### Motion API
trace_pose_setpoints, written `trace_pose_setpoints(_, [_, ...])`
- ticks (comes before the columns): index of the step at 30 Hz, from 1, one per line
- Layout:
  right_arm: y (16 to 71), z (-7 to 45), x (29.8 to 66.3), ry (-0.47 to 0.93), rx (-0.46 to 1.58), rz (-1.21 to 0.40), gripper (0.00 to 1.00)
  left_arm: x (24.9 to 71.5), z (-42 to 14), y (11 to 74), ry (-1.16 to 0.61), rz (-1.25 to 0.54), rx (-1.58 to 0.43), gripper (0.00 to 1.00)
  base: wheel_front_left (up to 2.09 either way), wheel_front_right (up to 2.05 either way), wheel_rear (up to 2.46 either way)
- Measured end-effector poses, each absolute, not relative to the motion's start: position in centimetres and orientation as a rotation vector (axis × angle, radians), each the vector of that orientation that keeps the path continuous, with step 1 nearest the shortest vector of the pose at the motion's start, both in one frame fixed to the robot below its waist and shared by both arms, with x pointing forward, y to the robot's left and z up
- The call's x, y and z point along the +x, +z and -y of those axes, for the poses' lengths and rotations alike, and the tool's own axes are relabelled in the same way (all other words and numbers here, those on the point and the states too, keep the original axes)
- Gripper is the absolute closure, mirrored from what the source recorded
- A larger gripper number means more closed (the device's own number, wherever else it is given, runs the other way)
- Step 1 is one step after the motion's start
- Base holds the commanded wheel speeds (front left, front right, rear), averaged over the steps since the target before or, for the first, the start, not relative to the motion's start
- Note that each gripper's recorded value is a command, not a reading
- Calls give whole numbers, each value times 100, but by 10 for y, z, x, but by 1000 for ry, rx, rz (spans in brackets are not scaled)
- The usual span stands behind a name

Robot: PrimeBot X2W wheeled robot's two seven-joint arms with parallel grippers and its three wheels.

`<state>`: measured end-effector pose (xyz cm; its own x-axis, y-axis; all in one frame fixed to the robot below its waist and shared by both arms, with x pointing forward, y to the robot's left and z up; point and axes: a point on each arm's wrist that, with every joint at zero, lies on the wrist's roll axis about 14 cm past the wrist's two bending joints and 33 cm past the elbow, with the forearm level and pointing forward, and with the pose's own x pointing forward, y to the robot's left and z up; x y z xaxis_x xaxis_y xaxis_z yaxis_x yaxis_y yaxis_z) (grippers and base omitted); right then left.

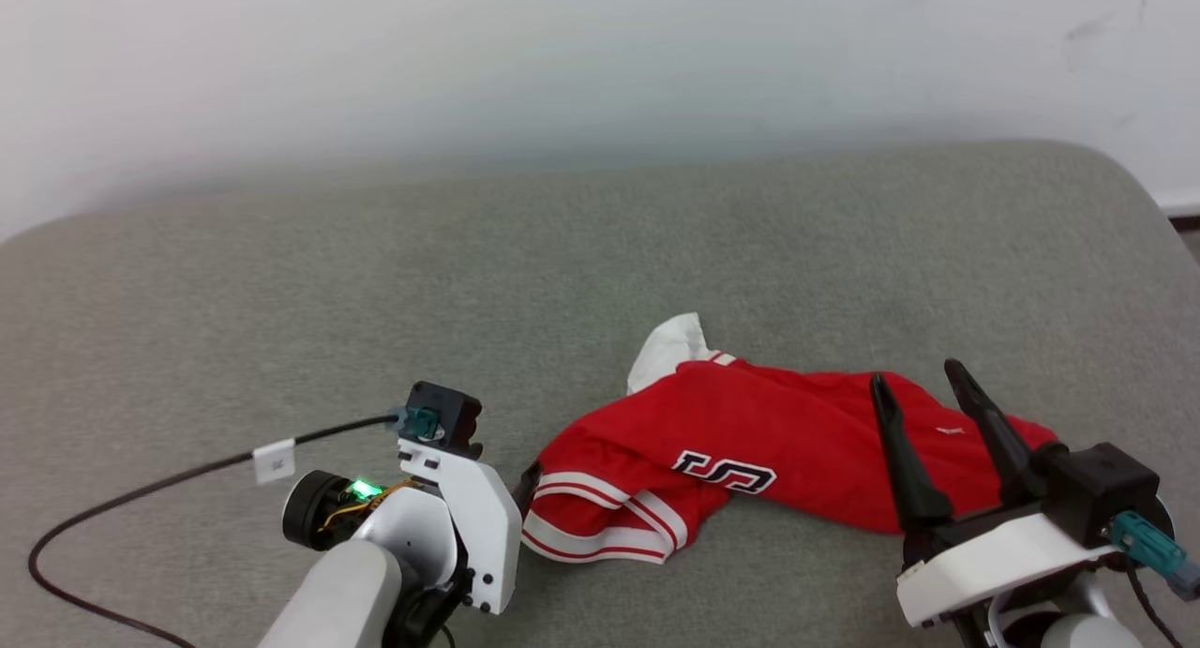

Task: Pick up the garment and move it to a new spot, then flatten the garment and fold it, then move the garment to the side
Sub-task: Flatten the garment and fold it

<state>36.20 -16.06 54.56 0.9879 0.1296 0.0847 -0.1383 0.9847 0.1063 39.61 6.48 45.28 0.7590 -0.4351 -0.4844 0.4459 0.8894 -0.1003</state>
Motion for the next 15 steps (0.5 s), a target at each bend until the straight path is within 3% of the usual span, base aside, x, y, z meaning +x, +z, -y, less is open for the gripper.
trace_pose_setpoints(12, [522,188,378,54,114,31,0,392,-46,370,-618,-983,166,0,0,0,0])
trace_pose_setpoints(13, [518,191,377,43,114,24,0,392,-45,367,-626,-1000,177,35,0,0,0])
trace_pose_setpoints(15, [513,197,376,26,112,10,0,393,-42,363,-639,-1008,188,90,0,0,0])
